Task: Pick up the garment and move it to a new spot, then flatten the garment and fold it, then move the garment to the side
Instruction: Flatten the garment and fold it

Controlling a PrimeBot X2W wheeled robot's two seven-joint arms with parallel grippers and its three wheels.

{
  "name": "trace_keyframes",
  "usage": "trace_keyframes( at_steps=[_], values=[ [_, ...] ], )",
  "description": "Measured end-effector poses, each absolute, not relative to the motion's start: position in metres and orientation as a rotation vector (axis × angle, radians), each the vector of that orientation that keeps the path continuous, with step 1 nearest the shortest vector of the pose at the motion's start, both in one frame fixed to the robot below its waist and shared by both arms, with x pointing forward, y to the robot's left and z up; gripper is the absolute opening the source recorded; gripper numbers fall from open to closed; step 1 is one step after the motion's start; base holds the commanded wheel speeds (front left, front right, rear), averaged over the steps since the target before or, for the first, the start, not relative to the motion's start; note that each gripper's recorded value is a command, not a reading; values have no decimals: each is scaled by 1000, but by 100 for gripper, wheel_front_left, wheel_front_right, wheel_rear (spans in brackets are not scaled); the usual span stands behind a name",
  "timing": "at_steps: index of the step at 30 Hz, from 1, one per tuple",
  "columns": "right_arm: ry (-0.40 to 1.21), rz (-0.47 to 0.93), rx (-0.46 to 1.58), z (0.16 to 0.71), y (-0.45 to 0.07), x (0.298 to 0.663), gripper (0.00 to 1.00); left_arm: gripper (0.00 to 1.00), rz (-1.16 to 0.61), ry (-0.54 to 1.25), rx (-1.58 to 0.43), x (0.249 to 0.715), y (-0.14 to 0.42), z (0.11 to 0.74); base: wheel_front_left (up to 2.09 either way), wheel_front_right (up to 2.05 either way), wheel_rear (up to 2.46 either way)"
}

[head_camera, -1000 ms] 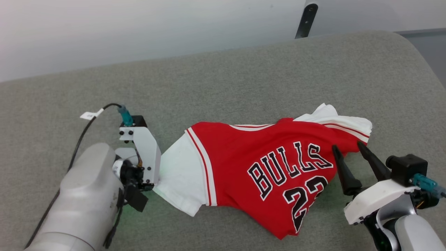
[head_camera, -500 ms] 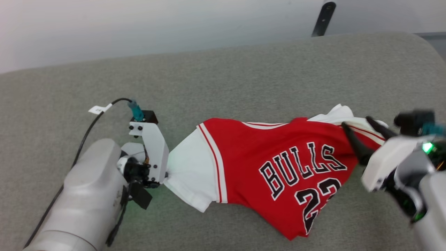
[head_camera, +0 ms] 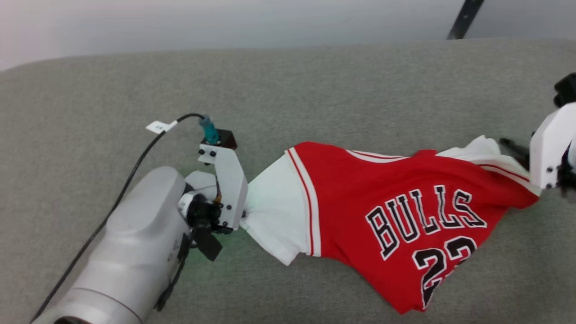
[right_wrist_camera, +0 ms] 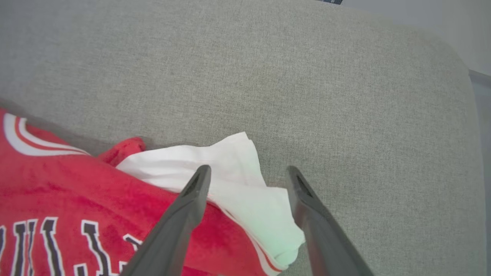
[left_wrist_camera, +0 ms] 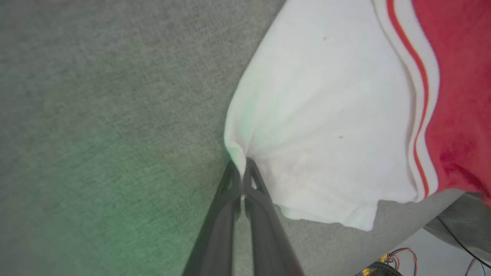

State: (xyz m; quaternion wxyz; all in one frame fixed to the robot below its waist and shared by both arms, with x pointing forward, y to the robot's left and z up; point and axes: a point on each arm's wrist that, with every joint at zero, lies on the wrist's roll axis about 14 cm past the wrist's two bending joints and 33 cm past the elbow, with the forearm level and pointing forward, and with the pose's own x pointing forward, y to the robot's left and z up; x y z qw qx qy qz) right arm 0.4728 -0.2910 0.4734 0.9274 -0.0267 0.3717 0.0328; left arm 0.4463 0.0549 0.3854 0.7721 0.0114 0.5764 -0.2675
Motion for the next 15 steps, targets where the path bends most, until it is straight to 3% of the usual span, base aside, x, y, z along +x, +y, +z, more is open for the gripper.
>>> trace_keyframes(
  at_steps=[15],
  values=[
    [1118,-8,-3,410,-292,494,100,0,-621,1229,-14,453,55,378,0,0,0]
  ],
)
